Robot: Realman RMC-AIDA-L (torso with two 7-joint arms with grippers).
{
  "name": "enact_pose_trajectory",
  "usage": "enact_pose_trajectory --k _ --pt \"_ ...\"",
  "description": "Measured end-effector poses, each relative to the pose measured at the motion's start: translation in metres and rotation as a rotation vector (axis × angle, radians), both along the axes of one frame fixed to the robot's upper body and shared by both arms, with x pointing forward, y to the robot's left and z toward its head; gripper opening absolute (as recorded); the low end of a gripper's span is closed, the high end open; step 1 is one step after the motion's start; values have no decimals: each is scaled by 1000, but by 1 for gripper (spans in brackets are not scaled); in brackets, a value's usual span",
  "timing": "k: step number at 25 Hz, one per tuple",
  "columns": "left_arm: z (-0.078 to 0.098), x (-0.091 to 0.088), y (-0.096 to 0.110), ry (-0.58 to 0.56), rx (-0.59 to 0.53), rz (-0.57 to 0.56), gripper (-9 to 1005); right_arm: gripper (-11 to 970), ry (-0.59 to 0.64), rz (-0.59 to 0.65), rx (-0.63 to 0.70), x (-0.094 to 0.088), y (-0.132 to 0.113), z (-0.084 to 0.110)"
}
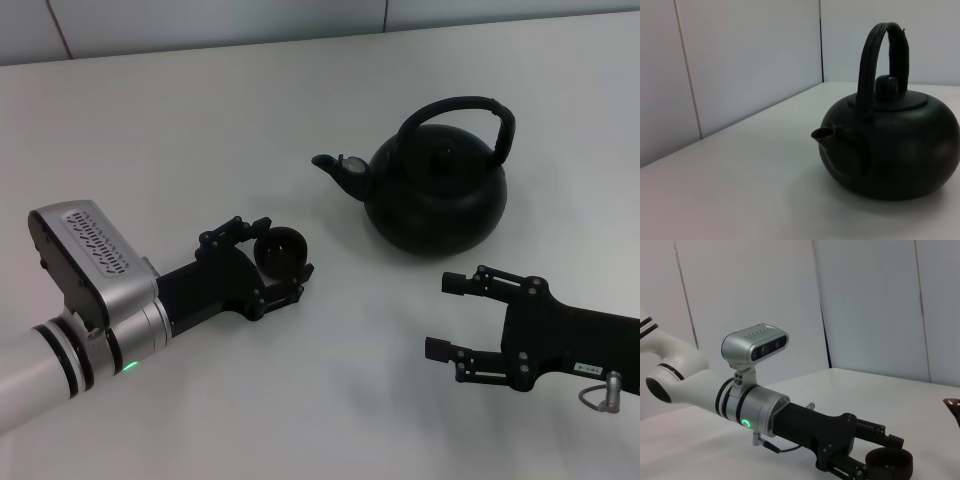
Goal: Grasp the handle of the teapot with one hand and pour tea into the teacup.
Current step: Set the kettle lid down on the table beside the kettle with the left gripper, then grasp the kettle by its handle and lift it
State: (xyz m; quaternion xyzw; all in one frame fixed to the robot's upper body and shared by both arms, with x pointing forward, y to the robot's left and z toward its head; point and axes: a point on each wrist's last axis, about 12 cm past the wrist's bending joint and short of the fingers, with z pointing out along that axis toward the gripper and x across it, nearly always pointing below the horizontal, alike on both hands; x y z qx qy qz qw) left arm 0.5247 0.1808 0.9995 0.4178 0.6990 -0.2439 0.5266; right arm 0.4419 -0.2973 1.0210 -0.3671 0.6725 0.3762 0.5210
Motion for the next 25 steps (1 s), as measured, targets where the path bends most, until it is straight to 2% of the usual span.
enact_pose_trajectory --k 6,10,17,25 --pt "1 -3 3 -7 -24 -1 799 810 0 -4 1 0 0 0" --pt "4 -12 18 -33 -87 3 799 809 2 -11 1 -1 -2 0" --pt "11 -46 73 -90 -203 30 799 809 2 -22 -1 -1 -3 -1" --pt "23 -76 114 -78 -267 5 799 808 6 -26 0 -1 -3 -1"
